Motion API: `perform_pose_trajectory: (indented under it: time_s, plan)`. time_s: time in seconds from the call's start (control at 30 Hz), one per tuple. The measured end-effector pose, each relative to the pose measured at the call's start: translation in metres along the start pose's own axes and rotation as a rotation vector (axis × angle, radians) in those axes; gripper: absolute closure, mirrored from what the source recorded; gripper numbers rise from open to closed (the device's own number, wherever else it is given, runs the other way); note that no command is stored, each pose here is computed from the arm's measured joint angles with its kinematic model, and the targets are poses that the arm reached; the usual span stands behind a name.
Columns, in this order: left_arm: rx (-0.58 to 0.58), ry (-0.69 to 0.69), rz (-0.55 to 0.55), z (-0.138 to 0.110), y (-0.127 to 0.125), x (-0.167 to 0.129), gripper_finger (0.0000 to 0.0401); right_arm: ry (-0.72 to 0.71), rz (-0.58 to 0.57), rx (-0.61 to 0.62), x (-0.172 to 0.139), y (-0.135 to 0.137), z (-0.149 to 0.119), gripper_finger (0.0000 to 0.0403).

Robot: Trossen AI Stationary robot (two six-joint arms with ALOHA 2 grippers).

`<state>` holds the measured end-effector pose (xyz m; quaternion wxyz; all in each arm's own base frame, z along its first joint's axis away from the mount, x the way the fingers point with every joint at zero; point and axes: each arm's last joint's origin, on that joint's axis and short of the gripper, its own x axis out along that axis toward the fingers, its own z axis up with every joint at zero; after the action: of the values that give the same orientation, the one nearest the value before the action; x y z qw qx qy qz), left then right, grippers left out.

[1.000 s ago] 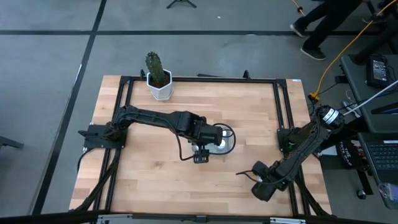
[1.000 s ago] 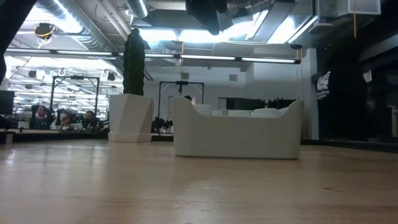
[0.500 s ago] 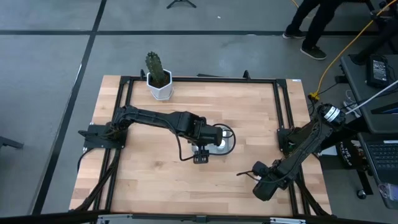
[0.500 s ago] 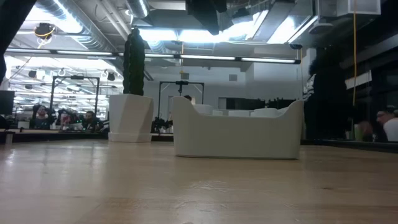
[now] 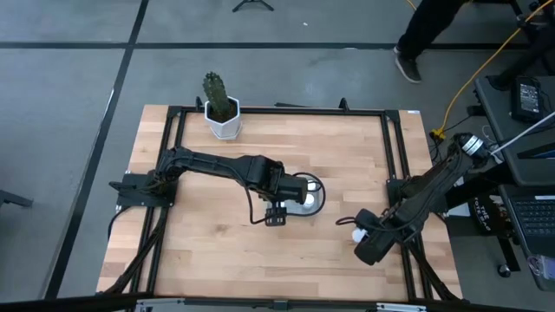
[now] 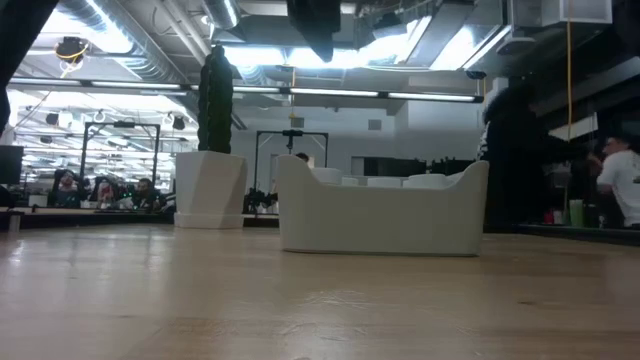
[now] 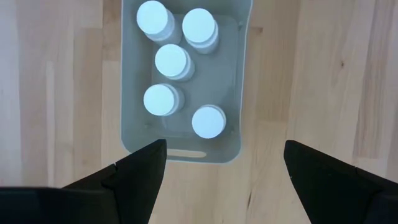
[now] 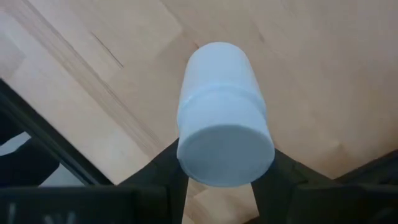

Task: Pick and place pill bottles into a basket
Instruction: Put the white pill bottle into the gray bin

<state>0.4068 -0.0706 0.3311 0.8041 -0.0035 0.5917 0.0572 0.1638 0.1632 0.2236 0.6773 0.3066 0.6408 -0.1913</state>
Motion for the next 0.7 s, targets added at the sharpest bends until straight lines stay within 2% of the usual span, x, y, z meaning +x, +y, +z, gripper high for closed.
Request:
perform_pose_trajectory:
  time_s: [0.17,0.27,0.4,0.5,0.7]
  plan:
    - [-0.011,-0.006,0.010,0.001,0.001,-0.001,0.0084,0.004,0.007,-0.045,0.000,0.000,0.003,0.0267]
    - [-0.028,-0.064,0.052,0.005,0.007,-0.014,0.0086,-0.002,0.015,-0.093,-0.006,0.002,0.010,0.0267]
    - [-0.064,-0.182,0.113,0.010,0.018,-0.040,0.0097,-0.021,0.031,-0.152,-0.021,0.006,0.025,0.0267]
    - [-0.110,-0.282,0.130,0.005,0.031,-0.066,0.0103,-0.051,0.047,-0.197,-0.036,0.008,0.041,0.0267]
    - [-0.222,-0.480,0.237,-0.016,0.054,-0.127,0.0105,-0.108,0.032,-0.291,-0.058,0.010,0.077,0.0267]
